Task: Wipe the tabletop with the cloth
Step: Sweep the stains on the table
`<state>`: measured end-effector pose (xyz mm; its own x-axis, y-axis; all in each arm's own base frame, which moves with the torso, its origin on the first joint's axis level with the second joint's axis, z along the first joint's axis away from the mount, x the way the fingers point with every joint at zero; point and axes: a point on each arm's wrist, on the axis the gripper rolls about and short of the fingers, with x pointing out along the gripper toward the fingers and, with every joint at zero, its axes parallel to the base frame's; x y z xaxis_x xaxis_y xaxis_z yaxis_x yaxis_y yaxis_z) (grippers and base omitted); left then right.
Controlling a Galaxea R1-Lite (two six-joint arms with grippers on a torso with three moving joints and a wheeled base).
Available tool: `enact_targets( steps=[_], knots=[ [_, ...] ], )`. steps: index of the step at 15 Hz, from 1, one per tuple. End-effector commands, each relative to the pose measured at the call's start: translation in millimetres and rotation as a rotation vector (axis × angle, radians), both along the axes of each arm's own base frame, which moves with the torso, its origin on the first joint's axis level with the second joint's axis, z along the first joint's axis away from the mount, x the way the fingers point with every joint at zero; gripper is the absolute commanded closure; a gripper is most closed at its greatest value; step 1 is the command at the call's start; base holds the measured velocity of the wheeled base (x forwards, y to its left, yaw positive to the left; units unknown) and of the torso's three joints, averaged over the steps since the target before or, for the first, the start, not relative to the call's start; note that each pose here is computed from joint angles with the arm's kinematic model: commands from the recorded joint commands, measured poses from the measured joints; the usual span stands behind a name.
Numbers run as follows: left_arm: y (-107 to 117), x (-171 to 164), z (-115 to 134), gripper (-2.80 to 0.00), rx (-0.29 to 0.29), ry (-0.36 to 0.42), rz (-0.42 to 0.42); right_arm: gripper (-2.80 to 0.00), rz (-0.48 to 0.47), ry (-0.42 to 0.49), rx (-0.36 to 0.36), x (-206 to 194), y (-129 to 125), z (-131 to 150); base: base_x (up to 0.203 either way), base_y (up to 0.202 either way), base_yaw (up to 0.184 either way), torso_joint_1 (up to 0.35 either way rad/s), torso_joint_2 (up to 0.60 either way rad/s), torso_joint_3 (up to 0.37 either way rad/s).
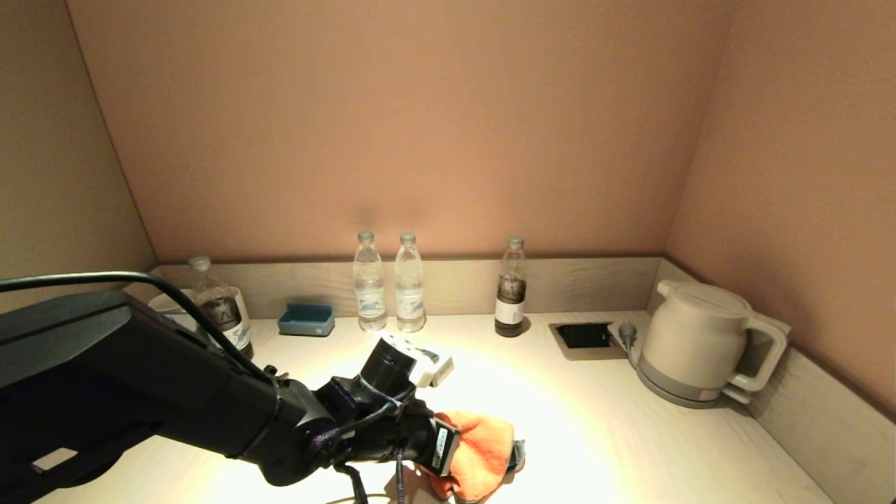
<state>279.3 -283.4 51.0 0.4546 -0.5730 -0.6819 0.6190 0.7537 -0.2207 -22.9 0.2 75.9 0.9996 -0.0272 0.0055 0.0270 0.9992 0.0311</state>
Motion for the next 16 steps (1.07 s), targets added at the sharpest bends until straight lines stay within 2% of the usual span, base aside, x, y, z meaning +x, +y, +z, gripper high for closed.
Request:
enact_targets(
  steps=[1, 3, 6, 8, 10, 12, 16],
  knots=[
    [23, 2, -12, 0.00, 0.049, 0.031, 0.061, 0.00, 0.000, 0.001, 0.000, 0, 0, 0, 0.000, 0.000, 0.000, 0.000, 0.00, 0.000],
    [35, 4, -16, 0.00, 0.078, 0.028, 0.108, 0.00, 0.000, 0.001, 0.000, 0, 0, 0, 0.000, 0.000, 0.000, 0.000, 0.00, 0.000],
    [52, 14, -19, 0.00, 0.085, -0.036, 0.167, 0.00, 0.001, 0.001, 0.000, 0, 0, 0, 0.000, 0.000, 0.000, 0.000, 0.00, 0.000],
    [58, 16, -20, 0.00, 0.099, -0.043, 0.188, 0.00, 0.000, 0.001, 0.000, 0, 0, 0, 0.000, 0.000, 0.000, 0.000, 0.00, 0.000],
    [73, 23, -20, 0.00, 0.127, -0.055, 0.244, 0.00, 0.000, 0.001, 0.000, 0, 0, 0, 0.000, 0.000, 0.000, 0.000, 0.00, 0.000],
    [96, 38, -18, 0.00, 0.130, -0.059, 0.325, 0.00, 0.000, 0.001, 0.000, 0, 0, 0, 0.000, 0.000, 0.000, 0.000, 0.00, 0.000],
    [122, 53, -16, 0.00, 0.131, -0.062, 0.415, 0.00, 0.000, 0.001, 0.000, 0, 0, 0, 0.000, 0.000, 0.000, 0.000, 0.00, 0.000]
  ],
)
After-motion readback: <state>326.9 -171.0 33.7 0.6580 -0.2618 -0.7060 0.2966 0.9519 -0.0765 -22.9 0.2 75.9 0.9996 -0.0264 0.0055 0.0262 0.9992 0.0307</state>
